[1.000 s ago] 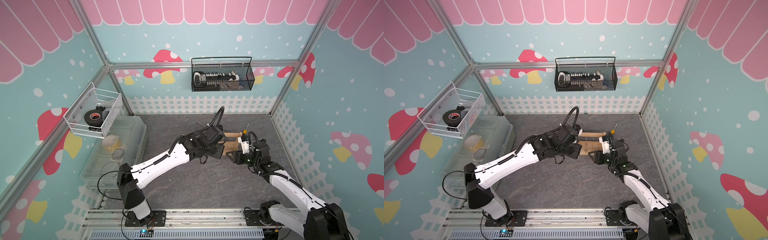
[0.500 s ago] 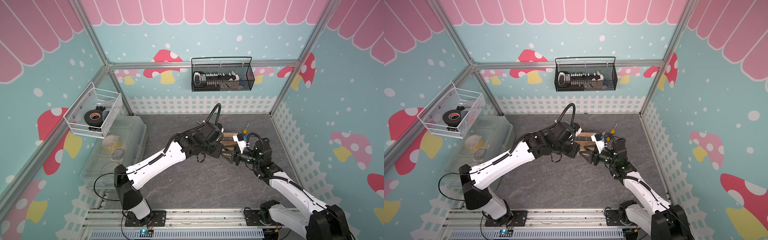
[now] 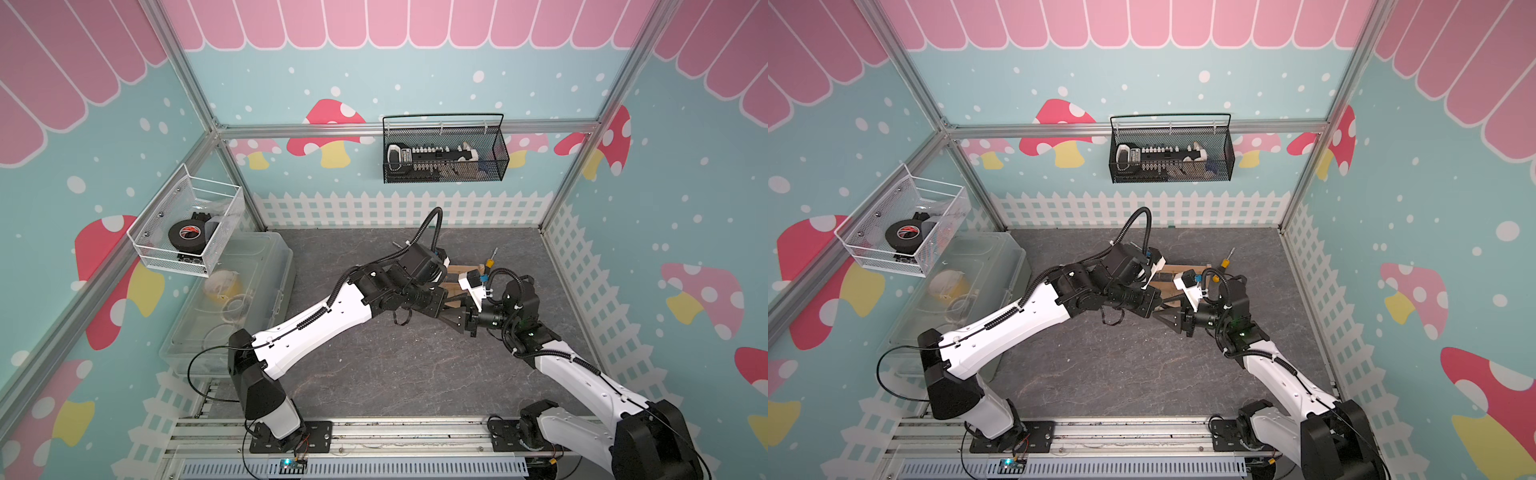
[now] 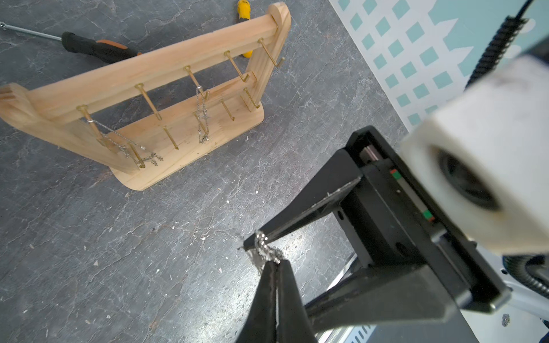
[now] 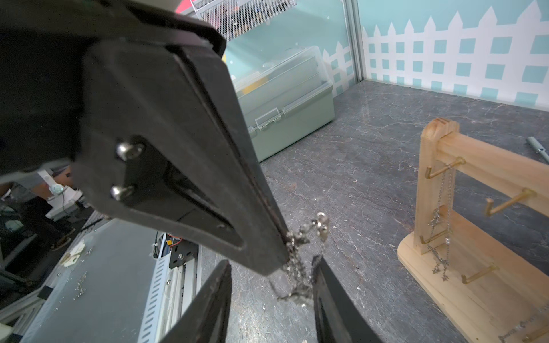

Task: Hang the necklace on the jewelry display stand
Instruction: Pick up the necklace from the center of the board.

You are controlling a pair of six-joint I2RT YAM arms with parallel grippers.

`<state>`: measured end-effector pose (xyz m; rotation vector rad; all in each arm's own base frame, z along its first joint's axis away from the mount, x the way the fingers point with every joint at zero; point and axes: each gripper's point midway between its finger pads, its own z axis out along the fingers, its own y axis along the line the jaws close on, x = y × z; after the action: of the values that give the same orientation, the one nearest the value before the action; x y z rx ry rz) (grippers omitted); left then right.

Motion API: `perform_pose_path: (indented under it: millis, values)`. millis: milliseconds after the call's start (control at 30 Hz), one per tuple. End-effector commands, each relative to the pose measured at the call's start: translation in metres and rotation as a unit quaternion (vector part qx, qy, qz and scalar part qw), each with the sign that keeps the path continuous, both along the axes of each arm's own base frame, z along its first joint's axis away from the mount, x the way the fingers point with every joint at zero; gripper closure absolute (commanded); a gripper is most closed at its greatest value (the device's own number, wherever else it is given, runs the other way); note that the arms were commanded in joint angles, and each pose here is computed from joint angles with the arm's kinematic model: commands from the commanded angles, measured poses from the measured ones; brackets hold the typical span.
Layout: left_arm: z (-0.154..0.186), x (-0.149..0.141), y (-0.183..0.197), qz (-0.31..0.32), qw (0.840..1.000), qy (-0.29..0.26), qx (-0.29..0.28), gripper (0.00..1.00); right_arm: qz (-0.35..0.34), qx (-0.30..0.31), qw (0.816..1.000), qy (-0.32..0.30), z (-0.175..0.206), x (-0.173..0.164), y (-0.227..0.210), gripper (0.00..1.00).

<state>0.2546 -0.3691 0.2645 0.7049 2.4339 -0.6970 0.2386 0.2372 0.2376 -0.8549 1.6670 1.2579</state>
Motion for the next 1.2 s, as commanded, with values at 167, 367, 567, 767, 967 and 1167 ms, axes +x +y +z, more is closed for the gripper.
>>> perform_pose_path:
  millis: [167, 367, 567, 767, 967, 1167]
  values:
    - [0.017, 0.0, 0.006, 0.0, 1.0, -0.02, -0.014, 1.0, 0.01, 0.0, 1.0, -0.015, 0.001, -0.002, 0.003, 0.78]
    - [0.02, 0.0, 0.006, 0.004, 0.999, -0.026, -0.026, 1.0, 0.005, 0.004, 1.0, 0.002, -0.002, 0.003, 0.004, 0.8]
    - [0.015, -0.002, 0.006, 0.003, 0.999, -0.019, -0.026, 1.0, 0.002, 0.023, 1.0, -0.008, 0.008, 0.003, 0.005, 0.86]
    - [0.014, -0.002, 0.006, 0.005, 0.999, -0.02, -0.026, 1.0, 0.004, 0.03, 0.999, -0.012, 0.012, -0.001, 0.004, 0.89]
    - [0.017, 0.003, 0.006, 0.014, 0.999, -0.028, -0.032, 1.0, 0.012, 0.028, 1.0, 0.001, 0.007, -0.002, 0.005, 0.93]
    - [0.02, 0.006, 0.007, 0.021, 0.999, -0.033, -0.038, 1.0, 0.003, 0.029, 1.0, 0.006, 0.006, 0.0, 0.005, 1.0]
